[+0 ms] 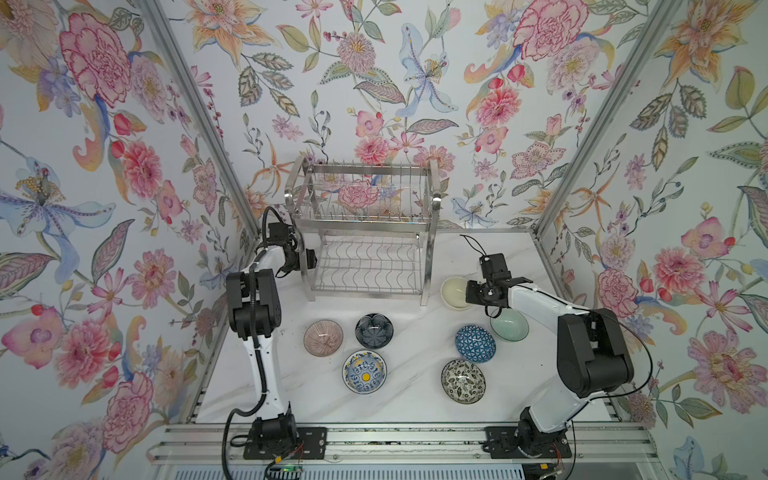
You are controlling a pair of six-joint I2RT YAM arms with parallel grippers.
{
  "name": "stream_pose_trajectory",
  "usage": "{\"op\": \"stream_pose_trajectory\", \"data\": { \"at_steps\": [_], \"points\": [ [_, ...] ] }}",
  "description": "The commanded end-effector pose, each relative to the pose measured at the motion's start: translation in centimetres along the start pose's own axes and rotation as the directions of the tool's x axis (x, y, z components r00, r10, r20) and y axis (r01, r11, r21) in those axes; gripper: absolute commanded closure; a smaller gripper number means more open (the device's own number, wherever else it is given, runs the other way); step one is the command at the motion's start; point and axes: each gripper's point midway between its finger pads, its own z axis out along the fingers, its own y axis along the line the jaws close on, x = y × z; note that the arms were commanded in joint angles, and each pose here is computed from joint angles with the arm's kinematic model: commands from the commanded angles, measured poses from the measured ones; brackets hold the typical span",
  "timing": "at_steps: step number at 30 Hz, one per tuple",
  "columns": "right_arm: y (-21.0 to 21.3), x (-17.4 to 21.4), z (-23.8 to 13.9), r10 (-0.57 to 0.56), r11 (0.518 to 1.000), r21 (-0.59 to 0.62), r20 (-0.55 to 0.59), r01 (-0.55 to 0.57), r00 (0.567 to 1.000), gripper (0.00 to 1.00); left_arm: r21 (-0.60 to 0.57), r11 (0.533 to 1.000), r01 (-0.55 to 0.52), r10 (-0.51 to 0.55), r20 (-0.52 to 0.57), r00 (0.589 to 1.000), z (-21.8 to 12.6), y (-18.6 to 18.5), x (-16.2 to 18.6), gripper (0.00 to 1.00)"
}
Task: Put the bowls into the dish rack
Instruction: 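Grasp the cream bowl rim with the right gripper and lift it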
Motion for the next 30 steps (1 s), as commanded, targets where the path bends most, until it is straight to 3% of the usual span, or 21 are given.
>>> {"op": "stream_pose_trajectory", "data": {
  "at_steps": [1,16,21,30],
  "points": [
    [0.2,-3.1,-3.0,0.064,0.996,-0.065,0.132,-0.056,0.989,1.00,0.064,0.996,-0.058,0.061,-0.038,0.997,-0.1,-4.6,0.5,0.23],
    [-4.8,-4.0,-12.0,0.225,0.974,-0.104,0.340,-0.201,0.913,1.00,0.126,0.989,-0.080,0.094,-0.108,0.990,1.8,-11.1,2.7,0.23],
    [-6.4,-2.7,-13.3,0.246,0.969,-0.086,0.347,-0.231,0.905,1.00,0.160,0.984,-0.082,0.100,-0.107,0.989,2.1,-13.4,2.8,0.23],
    [-7.5,-0.7,-13.6,0.276,0.961,-0.092,0.328,-0.260,0.904,1.00,0.180,0.983,-0.045,0.065,-0.108,0.992,1.3,-14.3,3.1,0.23]
  ]
}}
